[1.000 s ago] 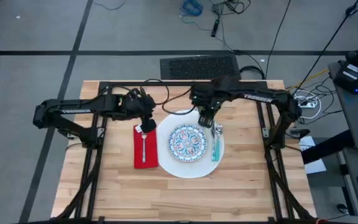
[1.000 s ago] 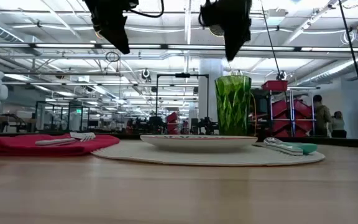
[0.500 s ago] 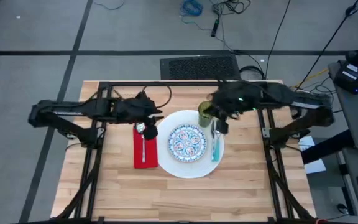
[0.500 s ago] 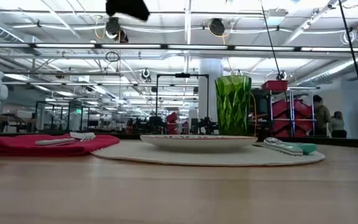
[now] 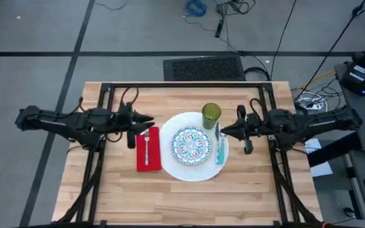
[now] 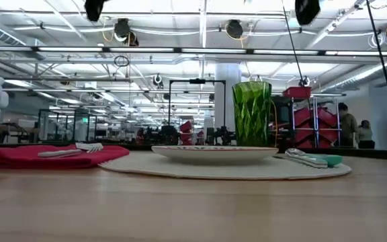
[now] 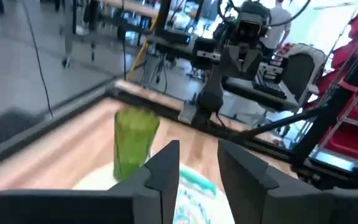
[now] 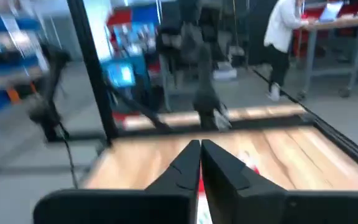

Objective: Set table place
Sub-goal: Return to Home Position

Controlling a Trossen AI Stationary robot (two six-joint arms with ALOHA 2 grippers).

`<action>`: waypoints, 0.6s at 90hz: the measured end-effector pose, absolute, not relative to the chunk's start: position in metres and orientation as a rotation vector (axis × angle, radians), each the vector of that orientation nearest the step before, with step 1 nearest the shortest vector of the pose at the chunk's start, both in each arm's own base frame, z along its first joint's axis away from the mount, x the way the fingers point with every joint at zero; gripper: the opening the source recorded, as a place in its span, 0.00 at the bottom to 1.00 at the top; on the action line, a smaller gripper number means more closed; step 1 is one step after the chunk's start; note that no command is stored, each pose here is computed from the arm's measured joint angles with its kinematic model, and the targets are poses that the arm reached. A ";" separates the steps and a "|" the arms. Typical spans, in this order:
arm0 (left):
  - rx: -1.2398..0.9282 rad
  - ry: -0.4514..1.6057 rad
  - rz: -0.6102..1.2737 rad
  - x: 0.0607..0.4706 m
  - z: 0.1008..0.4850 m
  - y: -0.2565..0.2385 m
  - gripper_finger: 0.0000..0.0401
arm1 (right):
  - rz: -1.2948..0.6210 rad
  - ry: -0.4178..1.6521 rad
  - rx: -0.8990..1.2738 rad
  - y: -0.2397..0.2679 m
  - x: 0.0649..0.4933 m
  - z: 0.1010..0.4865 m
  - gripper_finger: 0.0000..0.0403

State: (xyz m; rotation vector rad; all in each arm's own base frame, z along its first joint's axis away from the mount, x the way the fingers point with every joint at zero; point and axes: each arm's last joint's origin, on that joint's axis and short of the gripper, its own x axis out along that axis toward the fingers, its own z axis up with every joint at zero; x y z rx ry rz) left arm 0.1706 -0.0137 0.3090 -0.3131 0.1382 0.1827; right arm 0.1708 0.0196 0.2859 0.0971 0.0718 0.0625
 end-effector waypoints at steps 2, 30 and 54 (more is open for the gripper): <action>-0.320 0.161 0.188 0.170 0.305 -0.014 0.24 | 0.063 0.084 0.095 0.020 0.171 0.282 0.00; -0.288 0.288 0.251 0.178 0.282 -0.012 0.24 | 0.056 0.272 0.064 0.020 0.173 0.243 0.00; -0.208 0.344 0.208 0.173 0.252 -0.019 0.24 | 0.157 0.289 0.117 0.028 0.163 0.222 0.00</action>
